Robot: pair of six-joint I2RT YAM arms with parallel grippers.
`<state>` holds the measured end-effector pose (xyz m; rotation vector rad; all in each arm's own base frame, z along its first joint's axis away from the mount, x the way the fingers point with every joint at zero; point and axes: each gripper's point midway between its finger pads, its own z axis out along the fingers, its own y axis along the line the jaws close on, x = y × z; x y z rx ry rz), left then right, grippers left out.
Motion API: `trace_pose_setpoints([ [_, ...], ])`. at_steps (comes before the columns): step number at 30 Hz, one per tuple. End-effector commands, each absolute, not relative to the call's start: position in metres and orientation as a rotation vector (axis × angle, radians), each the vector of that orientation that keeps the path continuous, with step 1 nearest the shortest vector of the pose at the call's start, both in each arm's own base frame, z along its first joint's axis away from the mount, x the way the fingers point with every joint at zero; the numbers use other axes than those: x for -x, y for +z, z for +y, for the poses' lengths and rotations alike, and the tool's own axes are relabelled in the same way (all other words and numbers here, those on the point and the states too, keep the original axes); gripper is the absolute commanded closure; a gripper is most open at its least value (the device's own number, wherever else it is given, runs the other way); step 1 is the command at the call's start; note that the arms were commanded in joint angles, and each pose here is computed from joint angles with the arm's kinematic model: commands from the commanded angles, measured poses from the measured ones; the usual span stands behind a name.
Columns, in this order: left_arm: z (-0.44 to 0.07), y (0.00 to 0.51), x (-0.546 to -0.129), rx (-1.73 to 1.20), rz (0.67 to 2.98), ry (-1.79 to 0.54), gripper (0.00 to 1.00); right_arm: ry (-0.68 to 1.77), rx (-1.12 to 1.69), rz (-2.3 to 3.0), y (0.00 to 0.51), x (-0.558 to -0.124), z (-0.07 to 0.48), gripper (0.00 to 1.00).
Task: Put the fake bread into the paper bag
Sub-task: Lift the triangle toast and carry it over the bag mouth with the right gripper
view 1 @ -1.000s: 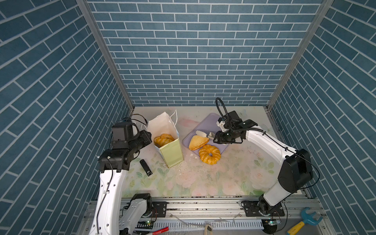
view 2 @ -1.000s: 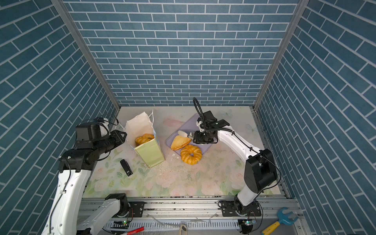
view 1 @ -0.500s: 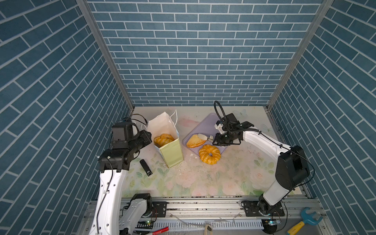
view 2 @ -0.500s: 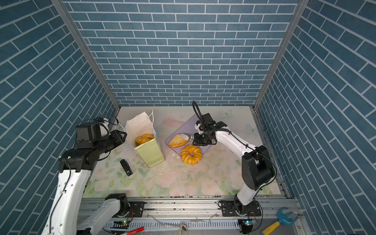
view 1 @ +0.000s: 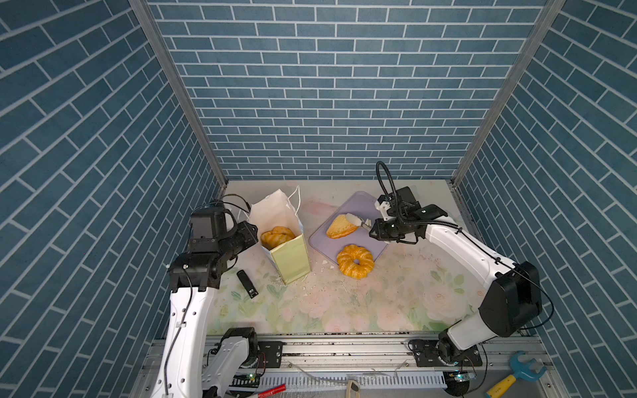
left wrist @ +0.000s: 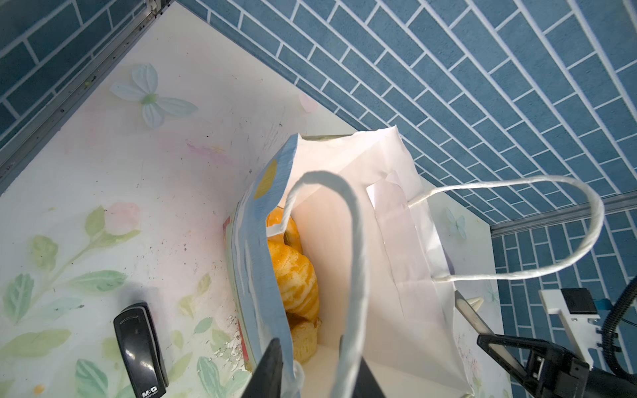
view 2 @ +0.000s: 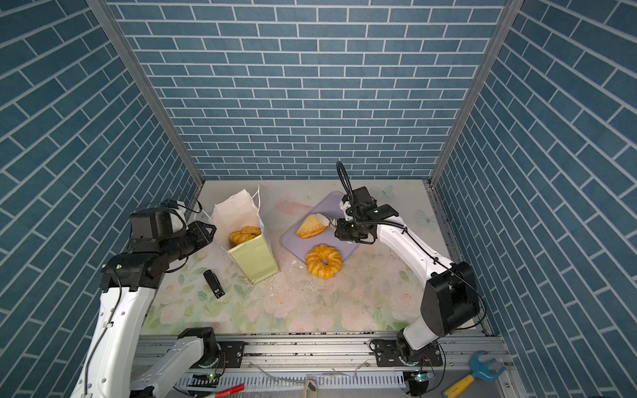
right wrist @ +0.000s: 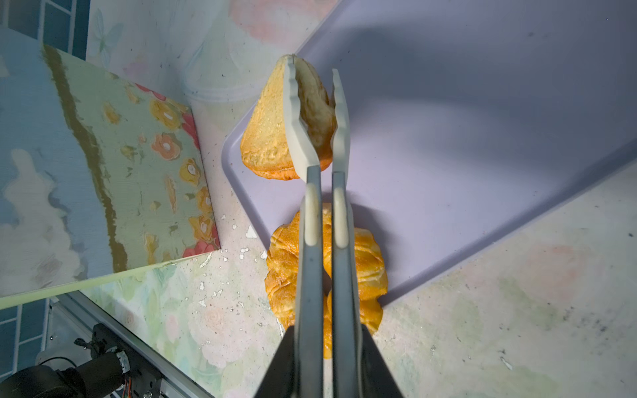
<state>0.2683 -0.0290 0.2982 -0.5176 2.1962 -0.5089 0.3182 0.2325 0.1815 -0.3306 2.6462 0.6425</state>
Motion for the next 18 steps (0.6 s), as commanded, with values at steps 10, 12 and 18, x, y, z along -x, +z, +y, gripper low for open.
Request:
trace_pose_setpoints([
  [10, -0.027, 0.303, -0.270, 0.490, 2.182, -0.483, 0.69, 0.457, 0.362, 2.411, 0.273, -0.312, 0.191, 0.94],
  [12, -0.026, 0.302, -0.270, 0.492, 2.185, -0.474, 0.69, 0.466, 0.379, 2.348, 0.298, -0.309, 0.189, 0.94],
  [18, -0.024, 0.304, -0.272, 0.494, 2.181, -0.460, 0.69, 0.520, 0.433, 2.118, 0.388, -0.302, 0.192, 0.94],
])
